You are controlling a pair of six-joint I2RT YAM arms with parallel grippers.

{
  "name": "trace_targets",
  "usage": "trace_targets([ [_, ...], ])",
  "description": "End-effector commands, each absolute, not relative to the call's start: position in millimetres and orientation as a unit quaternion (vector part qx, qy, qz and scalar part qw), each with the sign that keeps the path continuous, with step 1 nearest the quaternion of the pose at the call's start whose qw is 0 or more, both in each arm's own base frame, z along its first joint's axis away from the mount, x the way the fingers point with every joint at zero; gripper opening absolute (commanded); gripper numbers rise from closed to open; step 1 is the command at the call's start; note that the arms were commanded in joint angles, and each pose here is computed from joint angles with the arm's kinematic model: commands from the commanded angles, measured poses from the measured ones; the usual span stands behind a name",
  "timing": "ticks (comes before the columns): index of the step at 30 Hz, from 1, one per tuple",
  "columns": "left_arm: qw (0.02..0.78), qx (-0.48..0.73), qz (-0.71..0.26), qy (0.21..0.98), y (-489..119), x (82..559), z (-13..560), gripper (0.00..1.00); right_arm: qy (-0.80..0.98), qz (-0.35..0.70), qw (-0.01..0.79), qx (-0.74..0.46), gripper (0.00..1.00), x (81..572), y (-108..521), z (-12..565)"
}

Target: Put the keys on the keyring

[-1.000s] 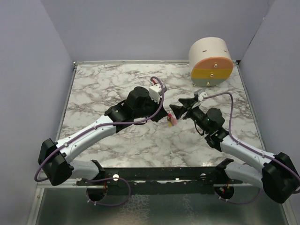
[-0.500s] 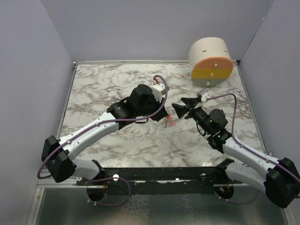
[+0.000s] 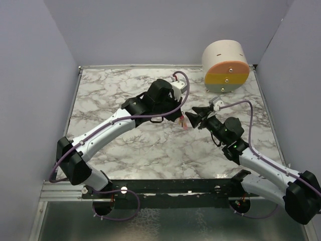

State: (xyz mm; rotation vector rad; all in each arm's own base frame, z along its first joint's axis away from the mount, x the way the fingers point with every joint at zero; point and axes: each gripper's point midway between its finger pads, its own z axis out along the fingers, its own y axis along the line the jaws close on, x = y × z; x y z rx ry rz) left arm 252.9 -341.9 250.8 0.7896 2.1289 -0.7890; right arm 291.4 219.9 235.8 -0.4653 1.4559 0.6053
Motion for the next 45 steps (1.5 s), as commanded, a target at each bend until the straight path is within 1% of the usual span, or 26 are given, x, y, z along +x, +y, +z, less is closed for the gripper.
trace_targets([
  [1, 0.360, 0.314, -0.280, 0.833, -333, 264, 257, 0.00, 0.626, 0.275, 0.694, -0.225, 0.40, 284, 219, 246],
  [4, 0.357, 0.313, -0.274, 0.836, -329, 271, 258, 0.00, 0.619, 0.281, 0.696, -0.231, 0.33, 281, 221, 247],
  [7, 0.351, 0.313, -0.271, 0.840, -325, 275, 257, 0.00, 0.613, 0.287, 0.695, -0.242, 0.29, 278, 224, 247],
  [10, 0.349, 0.317, -0.273, 0.839, -325, 276, 258, 0.00, 0.593, 0.309, 0.690, -0.278, 0.25, 267, 235, 248],
  [19, 0.336, 0.323, -0.289, 0.836, -329, 270, 259, 0.00, 0.556, 0.366, 0.652, -0.363, 0.25, 247, 265, 239],
  [24, 0.335, 0.323, -0.292, 0.836, -328, 267, 260, 0.00, 0.564, 0.373, 0.637, -0.370, 0.25, 250, 272, 230],
  [38, 0.318, 0.337, -0.301, 0.833, -339, 249, 246, 0.00, 0.562, 0.375, 0.644, -0.359, 0.24, 253, 271, 231],
  [42, 0.320, 0.338, -0.301, 0.833, -339, 247, 247, 0.00, 0.564, 0.372, 0.646, -0.355, 0.21, 254, 270, 231],
  [45, 0.321, 0.338, -0.302, 0.832, -339, 246, 248, 0.00, 0.566, 0.371, 0.647, -0.352, 0.16, 255, 270, 231],
])
